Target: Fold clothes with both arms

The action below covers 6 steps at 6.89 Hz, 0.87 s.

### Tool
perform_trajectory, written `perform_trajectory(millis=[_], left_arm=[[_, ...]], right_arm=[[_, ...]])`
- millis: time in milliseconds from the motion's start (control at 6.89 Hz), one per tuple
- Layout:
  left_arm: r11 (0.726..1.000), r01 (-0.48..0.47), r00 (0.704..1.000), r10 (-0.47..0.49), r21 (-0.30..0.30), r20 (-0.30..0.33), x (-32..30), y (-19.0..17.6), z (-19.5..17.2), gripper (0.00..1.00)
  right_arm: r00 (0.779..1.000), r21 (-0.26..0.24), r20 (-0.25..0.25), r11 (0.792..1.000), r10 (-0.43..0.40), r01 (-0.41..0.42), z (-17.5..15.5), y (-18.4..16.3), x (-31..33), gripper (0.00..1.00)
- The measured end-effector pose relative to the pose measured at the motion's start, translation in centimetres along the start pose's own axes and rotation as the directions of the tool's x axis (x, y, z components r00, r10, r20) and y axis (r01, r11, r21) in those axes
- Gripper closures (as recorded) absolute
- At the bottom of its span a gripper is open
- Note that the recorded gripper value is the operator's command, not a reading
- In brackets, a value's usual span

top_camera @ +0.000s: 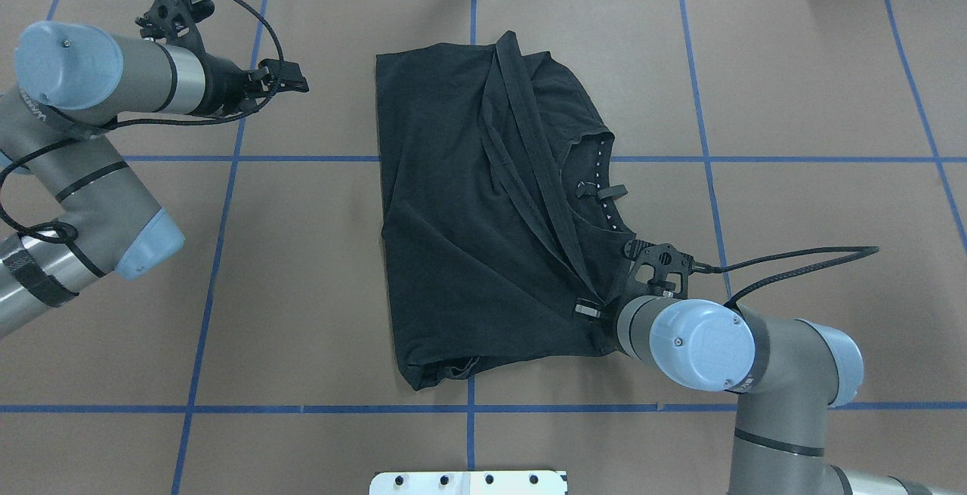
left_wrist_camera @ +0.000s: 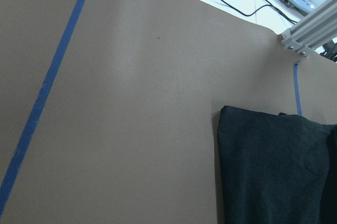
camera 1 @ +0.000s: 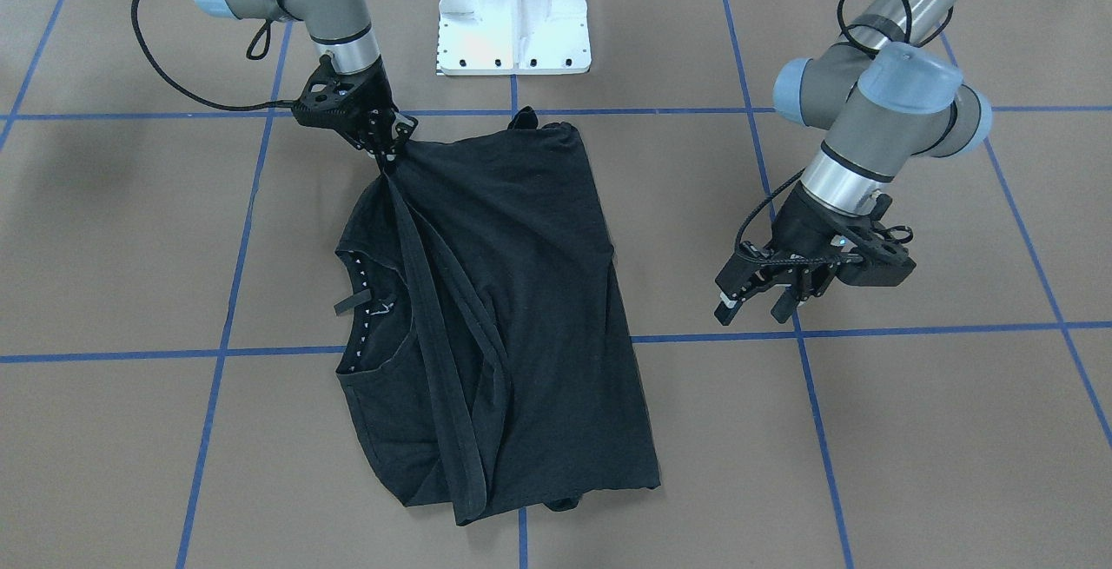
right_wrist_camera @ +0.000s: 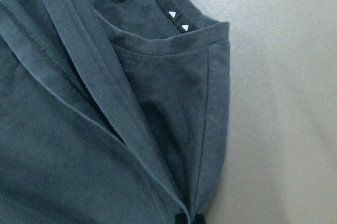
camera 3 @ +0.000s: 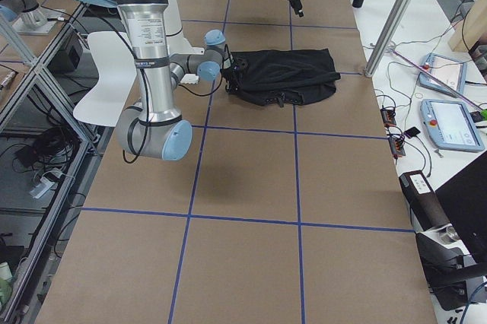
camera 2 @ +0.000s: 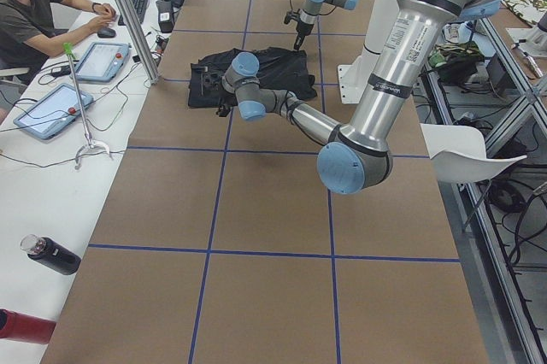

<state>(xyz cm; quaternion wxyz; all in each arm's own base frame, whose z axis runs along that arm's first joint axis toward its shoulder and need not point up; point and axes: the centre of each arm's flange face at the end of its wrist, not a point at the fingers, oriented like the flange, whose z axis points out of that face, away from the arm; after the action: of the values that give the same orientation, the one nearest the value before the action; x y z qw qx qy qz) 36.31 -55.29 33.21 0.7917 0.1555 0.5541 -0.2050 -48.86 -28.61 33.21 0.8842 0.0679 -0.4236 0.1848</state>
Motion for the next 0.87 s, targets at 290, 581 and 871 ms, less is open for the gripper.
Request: perform_trajectory(millis=[290,581,871], left_arm=[[0.983,0.172,0.983,-0.175,-0.058,-0.056,1.8,4.4,-2.3,0.00],[0.901,0.406,0.902,-0.422,-0.150,-0.091,4.1,11.2,-5.5,0.00],[0.808,0.559,0.809,-0.581,-0.186,-0.090,5.4,17.7,-6.5,0.00]], right_arm=[[0.999,-0.035,0.001,0.998,0.051,-0.051,-0.8,0.3,0.6,1.00],[0.989,-0.084,-0.009,0.985,0.151,-0.151,-1.6,0.8,1.0,1.00],[0.950,-0.130,-0.024,0.941,0.311,-0.312,-2.6,1.2,0.9,1.00]])
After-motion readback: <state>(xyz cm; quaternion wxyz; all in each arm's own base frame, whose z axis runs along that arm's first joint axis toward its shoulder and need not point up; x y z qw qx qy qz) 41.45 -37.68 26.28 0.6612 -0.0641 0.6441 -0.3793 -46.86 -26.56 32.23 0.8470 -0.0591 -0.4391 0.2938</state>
